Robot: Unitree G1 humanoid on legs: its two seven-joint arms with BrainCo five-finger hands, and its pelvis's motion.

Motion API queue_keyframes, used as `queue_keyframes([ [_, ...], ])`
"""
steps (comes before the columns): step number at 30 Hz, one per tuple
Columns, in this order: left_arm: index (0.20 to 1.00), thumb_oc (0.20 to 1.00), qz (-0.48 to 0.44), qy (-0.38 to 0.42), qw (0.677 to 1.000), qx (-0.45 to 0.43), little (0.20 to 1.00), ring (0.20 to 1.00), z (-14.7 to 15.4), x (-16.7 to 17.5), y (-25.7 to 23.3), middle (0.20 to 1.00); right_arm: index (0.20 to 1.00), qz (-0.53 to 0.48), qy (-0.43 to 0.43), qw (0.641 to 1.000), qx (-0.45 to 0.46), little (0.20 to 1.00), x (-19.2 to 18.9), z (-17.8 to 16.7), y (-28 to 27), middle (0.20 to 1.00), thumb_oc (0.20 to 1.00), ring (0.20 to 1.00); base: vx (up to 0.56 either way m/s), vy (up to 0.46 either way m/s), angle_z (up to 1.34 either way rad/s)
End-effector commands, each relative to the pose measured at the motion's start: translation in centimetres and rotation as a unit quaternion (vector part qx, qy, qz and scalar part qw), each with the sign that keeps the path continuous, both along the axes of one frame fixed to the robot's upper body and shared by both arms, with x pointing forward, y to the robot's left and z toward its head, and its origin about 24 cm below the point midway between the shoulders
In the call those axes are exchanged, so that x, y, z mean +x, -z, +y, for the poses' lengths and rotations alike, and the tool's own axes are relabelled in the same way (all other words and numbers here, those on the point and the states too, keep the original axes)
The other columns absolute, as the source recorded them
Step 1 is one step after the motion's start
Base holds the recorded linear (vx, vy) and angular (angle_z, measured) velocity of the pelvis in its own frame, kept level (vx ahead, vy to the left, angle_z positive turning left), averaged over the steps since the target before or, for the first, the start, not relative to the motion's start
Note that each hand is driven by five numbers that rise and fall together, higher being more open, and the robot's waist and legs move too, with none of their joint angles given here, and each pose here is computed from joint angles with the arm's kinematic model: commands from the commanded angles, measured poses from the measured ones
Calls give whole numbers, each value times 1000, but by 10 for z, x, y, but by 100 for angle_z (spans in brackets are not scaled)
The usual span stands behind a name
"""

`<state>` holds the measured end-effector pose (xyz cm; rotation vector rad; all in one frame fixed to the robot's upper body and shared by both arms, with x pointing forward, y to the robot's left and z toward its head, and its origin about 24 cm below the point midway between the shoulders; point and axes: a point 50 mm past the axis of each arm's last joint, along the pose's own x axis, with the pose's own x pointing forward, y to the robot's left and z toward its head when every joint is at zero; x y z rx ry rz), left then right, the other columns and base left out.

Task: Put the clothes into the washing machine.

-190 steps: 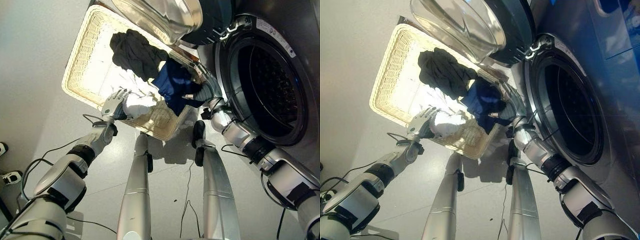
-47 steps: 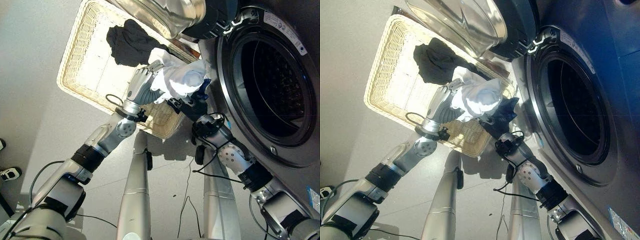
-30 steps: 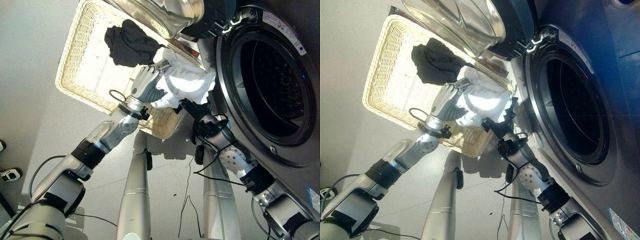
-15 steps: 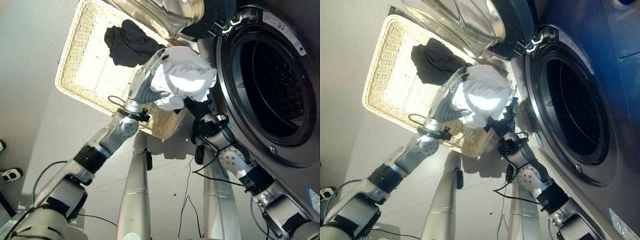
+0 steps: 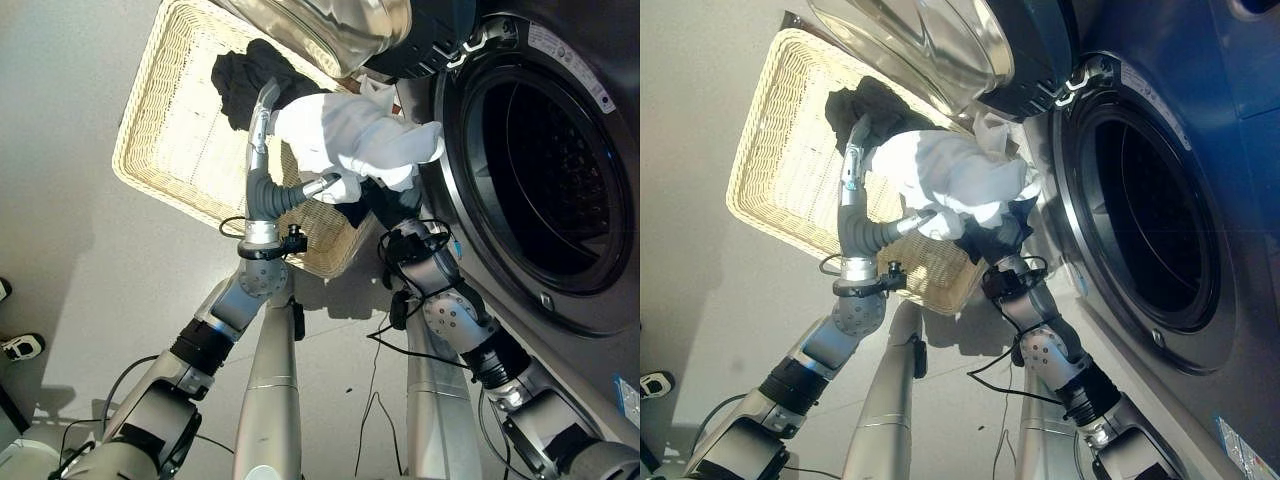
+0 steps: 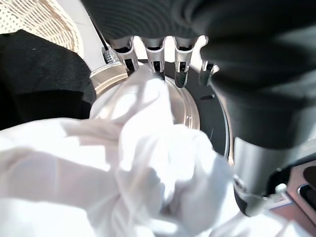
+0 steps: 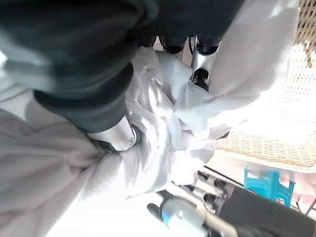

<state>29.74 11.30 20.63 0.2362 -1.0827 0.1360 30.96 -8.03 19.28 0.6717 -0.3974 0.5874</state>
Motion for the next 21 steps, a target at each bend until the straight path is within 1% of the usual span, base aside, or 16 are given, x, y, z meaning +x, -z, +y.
queue_keyframes([
  [1,1000,1000,-62,6,998,-32,1000,1000,1,-7,-20,1000,200,-113,-5,992,63,200,-20,1,-43,200,200,200,0,0,0],
  [3,1000,1000,-56,-1,998,-41,1000,1000,5,-4,-18,1000,200,-111,7,992,66,200,-17,-2,-43,200,200,200,0,0,0],
  [6,1000,1000,-28,-36,997,-67,1000,1000,17,7,-9,1000,200,-66,66,993,75,200,1,-18,-31,200,200,200,0,11,0],
  [8,1000,1000,-19,-63,996,-68,1000,1000,24,15,-6,1000,200,-36,103,991,81,200,12,-31,-24,200,200,200,0,19,0],
  [9,1000,1000,-16,-68,995,-65,1000,1000,24,17,-6,1000,200,-31,108,990,81,200,13,-32,-23,200,200,200,5,30,-2],
  [11,1000,1000,-2,-89,993,-71,1000,1000,32,24,-4,1000,200,3,132,986,98,200,24,-48,-15,200,200,200,4,21,-1],
  [12,1000,1000,12,-111,991,-73,1000,1000,40,31,-1,1000,200,24,163,981,99,200,33,-63,-7,200,200,200,5,38,-2],
  [14,1000,1000,20,-121,989,-81,1000,1000,45,36,-1,1000,200,44,175,977,110,200,38,-73,-3,200,200,200,3,37,-2],
  [15,1000,1000,34,-139,986,-85,1000,1000,52,42,2,1000,200,67,211,969,110,200,46,-88,5,200,200,200,5,36,-3],
  [17,1000,1000,46,-152,984,-87,1000,1000,57,49,2,1000,200,99,243,958,112,200,54,-104,14,200,200,200,6,35,-4],
  [20,1000,1000,62,-168,980,-91,1000,1000,66,57,0,1000,200,179,309,923,140,200,66,-140,32,200,200,200,6,28,-4],
  [21,1000,1000,63,-168,980,-91,1000,1000,66,58,-1,1000,200,183,314,921,142,200,67,-142,32,200,200,200,7,16,-4],
])
